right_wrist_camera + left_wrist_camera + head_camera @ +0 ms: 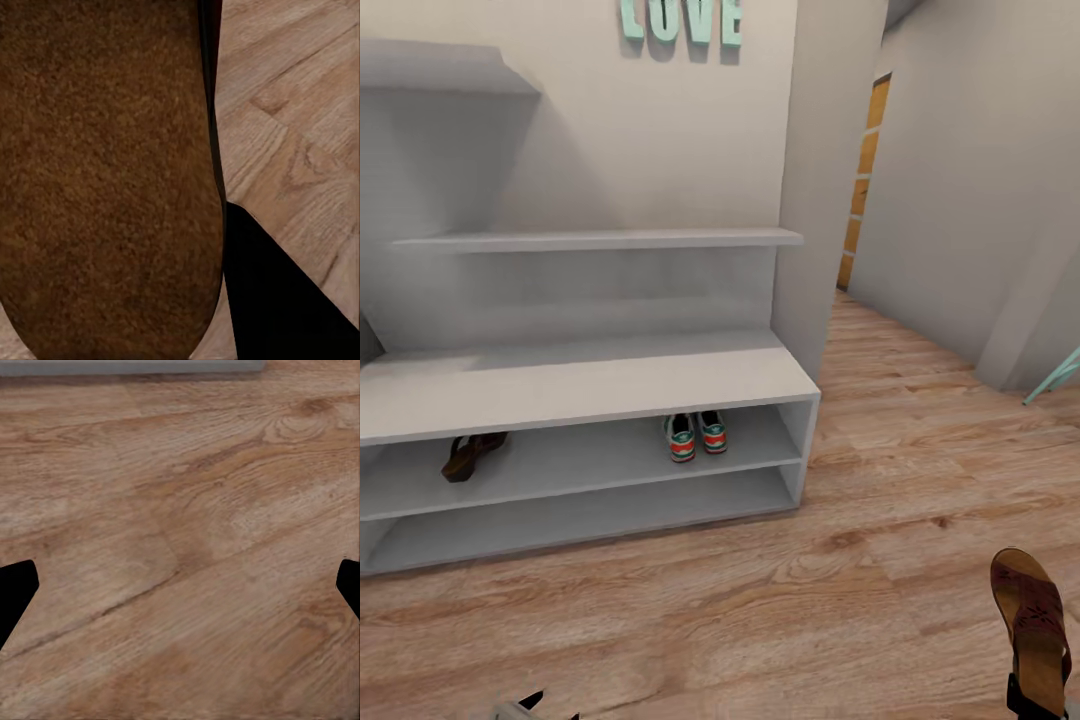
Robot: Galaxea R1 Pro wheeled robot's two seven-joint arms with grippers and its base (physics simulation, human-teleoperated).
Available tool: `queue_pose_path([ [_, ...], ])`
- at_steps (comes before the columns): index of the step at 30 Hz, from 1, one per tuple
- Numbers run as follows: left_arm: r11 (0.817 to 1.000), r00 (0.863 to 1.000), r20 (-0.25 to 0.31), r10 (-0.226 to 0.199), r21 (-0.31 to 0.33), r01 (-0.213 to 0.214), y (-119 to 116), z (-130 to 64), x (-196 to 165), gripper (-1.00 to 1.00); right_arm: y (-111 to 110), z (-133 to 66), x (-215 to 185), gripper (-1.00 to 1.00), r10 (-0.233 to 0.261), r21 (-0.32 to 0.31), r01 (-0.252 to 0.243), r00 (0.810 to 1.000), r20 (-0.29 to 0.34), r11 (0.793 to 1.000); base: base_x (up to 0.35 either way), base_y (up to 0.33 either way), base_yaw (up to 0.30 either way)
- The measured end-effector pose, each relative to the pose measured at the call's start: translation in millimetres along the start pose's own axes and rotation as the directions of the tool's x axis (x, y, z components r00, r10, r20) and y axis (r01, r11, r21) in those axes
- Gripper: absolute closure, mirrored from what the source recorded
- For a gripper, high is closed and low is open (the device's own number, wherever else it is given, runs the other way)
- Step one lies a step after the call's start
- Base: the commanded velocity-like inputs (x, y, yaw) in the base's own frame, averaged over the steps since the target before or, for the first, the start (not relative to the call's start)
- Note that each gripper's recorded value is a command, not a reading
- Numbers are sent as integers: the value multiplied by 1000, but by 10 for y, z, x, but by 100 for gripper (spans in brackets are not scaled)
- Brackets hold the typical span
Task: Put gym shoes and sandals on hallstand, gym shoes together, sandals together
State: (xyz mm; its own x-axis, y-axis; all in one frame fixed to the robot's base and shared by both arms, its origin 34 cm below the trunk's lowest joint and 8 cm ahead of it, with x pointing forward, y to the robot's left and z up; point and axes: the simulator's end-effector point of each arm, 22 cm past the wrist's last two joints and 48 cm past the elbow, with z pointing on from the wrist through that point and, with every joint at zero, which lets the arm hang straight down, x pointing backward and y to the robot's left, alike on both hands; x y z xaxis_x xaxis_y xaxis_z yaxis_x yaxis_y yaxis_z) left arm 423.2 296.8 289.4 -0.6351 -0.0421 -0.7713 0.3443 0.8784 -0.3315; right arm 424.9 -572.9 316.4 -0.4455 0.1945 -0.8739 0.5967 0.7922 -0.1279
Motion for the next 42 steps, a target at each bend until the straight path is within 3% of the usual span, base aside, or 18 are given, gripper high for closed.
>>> queue_pose_path([
  [42,1000,1000,0,-3,-2,3,5,-5,1,-100,8,-3,4,100,1,-1,-1,1000,-1,1000,-165,271,0],
])
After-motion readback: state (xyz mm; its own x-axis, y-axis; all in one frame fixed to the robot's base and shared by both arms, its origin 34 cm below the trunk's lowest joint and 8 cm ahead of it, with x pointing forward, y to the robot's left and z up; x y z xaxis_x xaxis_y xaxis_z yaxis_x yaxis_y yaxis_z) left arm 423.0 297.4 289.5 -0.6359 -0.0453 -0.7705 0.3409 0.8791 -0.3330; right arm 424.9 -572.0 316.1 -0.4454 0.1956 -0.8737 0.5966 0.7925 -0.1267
